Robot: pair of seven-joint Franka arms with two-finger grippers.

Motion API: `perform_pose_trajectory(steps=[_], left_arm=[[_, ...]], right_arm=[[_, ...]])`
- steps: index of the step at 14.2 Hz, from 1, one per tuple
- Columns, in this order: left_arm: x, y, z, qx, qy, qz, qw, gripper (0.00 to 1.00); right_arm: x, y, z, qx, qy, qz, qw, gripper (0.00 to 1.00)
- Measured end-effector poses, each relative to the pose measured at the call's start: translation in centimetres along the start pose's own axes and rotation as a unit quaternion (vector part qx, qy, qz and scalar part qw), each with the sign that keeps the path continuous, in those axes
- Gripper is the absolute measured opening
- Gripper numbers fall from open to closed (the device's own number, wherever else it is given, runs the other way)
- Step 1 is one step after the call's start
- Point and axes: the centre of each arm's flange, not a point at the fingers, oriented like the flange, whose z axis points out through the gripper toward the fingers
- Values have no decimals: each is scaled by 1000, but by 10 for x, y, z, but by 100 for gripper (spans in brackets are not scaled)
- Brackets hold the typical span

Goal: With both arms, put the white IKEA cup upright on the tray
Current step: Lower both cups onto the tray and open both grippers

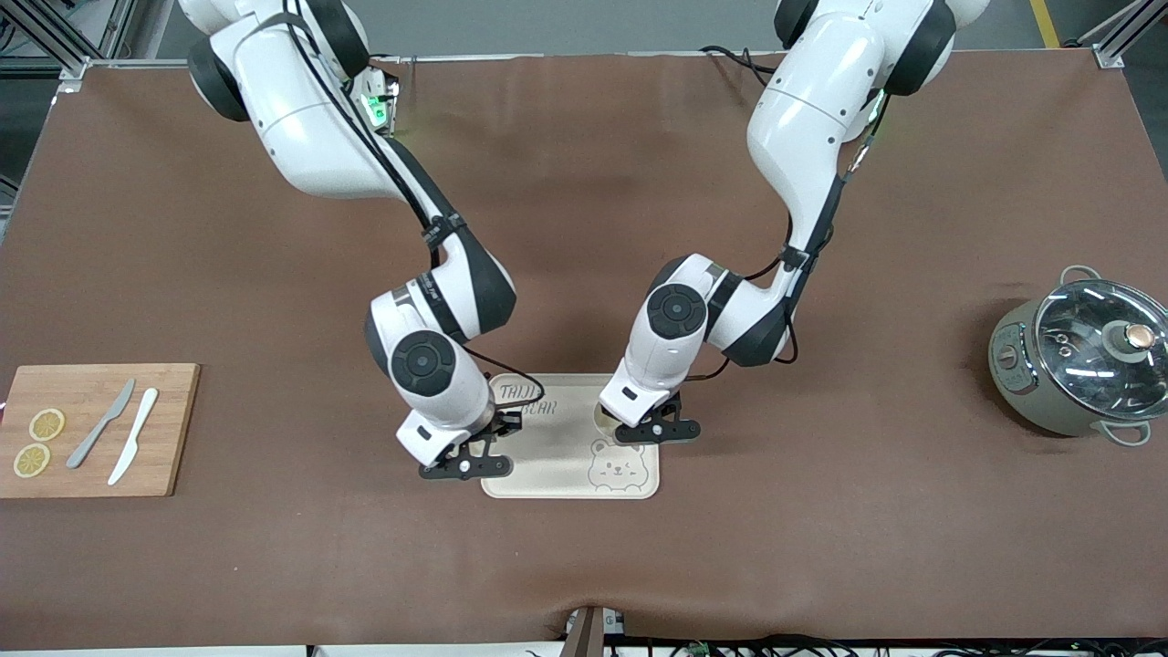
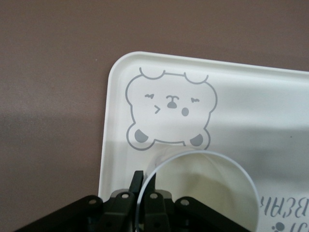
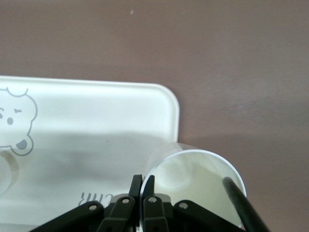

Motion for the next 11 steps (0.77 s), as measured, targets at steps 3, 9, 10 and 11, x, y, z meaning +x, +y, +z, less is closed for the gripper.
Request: perform_pose_trajectory(steps=[3,9,10,11], left_arm=[[-5,4,7,-2,1,-2,1000,4],[-8,6,9,-2,1,-1,1000,4],[-8,6,9,-2,1,-1,1000,9],[-8,6,10,-2,1,-1,1000,17]], right_arm=[[-11,-26,10,0,-2,0,1000,4],[-16,-54,5,20,33,-9,999,4],[-16,-55,8,20,33,-9,999,4],[-16,-55,10,20,32,-9,999,4]])
